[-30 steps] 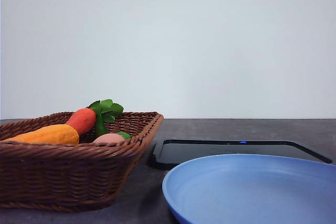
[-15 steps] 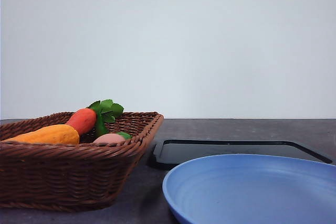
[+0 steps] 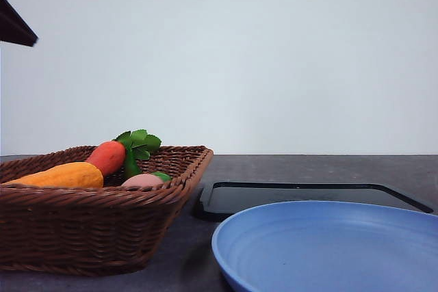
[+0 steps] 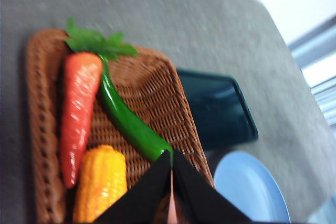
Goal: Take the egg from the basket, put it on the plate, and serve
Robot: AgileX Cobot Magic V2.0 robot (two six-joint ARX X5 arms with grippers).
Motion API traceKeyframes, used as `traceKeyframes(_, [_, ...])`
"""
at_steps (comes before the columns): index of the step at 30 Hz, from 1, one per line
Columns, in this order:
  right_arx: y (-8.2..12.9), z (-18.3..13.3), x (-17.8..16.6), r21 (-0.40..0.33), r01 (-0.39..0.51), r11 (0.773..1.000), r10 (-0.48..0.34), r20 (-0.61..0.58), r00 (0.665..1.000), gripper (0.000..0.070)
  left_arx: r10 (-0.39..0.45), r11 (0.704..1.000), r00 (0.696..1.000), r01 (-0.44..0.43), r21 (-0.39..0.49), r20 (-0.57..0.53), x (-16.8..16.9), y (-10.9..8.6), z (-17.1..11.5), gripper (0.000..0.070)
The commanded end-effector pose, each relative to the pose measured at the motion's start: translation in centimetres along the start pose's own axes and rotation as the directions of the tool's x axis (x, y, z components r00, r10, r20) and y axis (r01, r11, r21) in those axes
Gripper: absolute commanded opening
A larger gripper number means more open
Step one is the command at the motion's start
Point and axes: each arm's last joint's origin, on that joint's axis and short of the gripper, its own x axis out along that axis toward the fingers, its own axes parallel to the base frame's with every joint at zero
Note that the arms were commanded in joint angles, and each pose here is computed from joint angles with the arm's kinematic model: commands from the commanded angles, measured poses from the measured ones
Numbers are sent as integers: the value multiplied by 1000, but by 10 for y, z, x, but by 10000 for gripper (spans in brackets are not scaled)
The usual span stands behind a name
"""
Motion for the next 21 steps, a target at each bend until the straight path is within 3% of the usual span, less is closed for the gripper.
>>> traceKeyframes(1, [2, 2, 0, -23, -4, 1000, 3, -17, 1000, 7, -20, 999, 1000, 21, 35, -13, 2, -3, 3, 4])
traceKeyframes(4, [1, -1, 4, -6, 12, 1000, -12, -71, 997, 104, -33, 999, 999, 35, 39, -37, 7, -5, 2, 51])
traceKeyframes(6, [0, -4, 6, 3, 36, 999, -35, -107, 994, 198, -44, 998, 998, 46, 46, -44, 8, -7, 1, 116])
traceKeyframes(8, [-1, -6, 8, 7, 67, 998, -65, -134, 989, 245, -52, 997, 997, 55, 51, -49, 9, -8, 0, 182])
traceKeyframes(14, [0, -12, 14, -16, 135, 991, -136, -195, 971, 252, -67, 997, 995, 70, 32, -67, 11, -12, -2, 326])
traceKeyframes(21, [-1, -19, 28, -40, 174, 984, -178, -281, 943, 252, -76, 997, 992, 78, 20, -99, 13, -14, -5, 326])
